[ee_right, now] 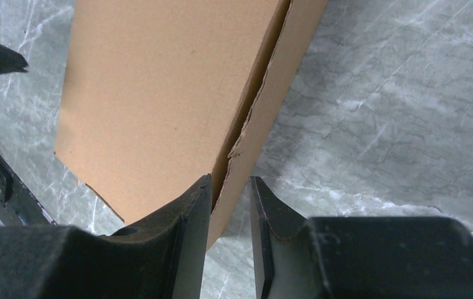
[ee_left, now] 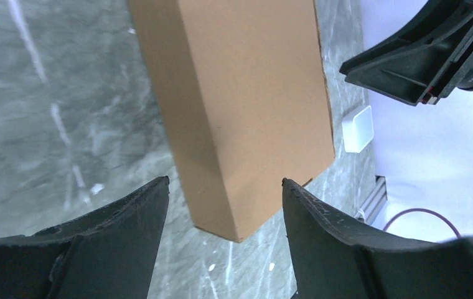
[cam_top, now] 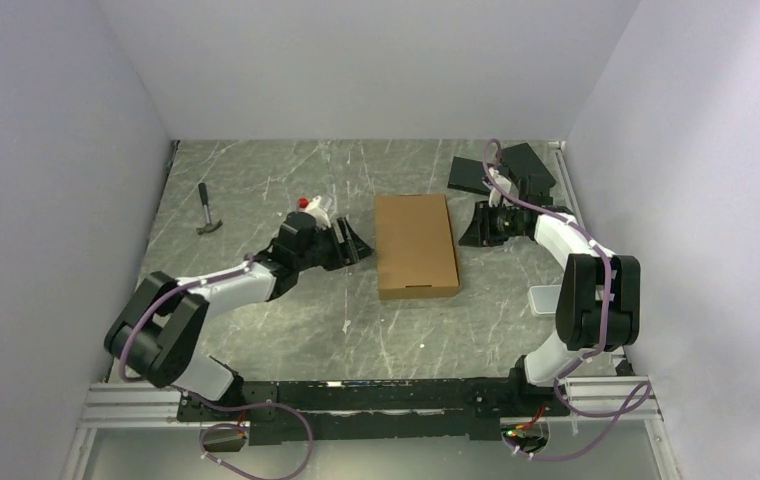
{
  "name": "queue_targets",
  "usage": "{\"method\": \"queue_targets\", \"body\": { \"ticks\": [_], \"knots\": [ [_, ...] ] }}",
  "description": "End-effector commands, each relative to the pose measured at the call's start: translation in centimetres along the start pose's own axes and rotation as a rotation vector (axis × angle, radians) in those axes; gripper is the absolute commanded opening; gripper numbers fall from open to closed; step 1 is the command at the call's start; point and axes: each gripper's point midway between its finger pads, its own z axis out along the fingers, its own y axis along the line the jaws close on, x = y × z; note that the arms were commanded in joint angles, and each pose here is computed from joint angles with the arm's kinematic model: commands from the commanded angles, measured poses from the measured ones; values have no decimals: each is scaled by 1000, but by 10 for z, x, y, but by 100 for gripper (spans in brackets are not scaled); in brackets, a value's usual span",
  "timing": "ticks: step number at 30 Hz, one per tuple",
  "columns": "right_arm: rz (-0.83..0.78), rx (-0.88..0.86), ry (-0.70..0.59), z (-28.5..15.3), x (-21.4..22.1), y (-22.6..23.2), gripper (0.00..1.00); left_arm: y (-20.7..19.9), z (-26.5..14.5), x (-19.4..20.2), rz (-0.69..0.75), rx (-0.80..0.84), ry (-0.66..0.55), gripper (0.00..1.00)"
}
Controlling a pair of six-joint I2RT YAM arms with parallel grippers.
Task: Fold the paper box
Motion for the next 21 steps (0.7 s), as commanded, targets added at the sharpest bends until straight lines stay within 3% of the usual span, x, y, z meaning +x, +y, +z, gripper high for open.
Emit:
{"method": "queue_targets", "body": {
  "ticks": [1,7,11,21],
  "knots": [
    [-12,24,-47,-3,-10,-4,32,16,-24,-17,42,-58,-67,73],
    [-7,44,-41,-1,-8,-10,29,38,-53,-32,0,-111,-144,93],
    [8,-18,-57,-2,-11,0,30,44,-64,-36,-23,-91,-164,94],
    [58,-195,-95,-2,-15,26,62,23,-56,-29,-46,100,-125,89]
  ]
}}
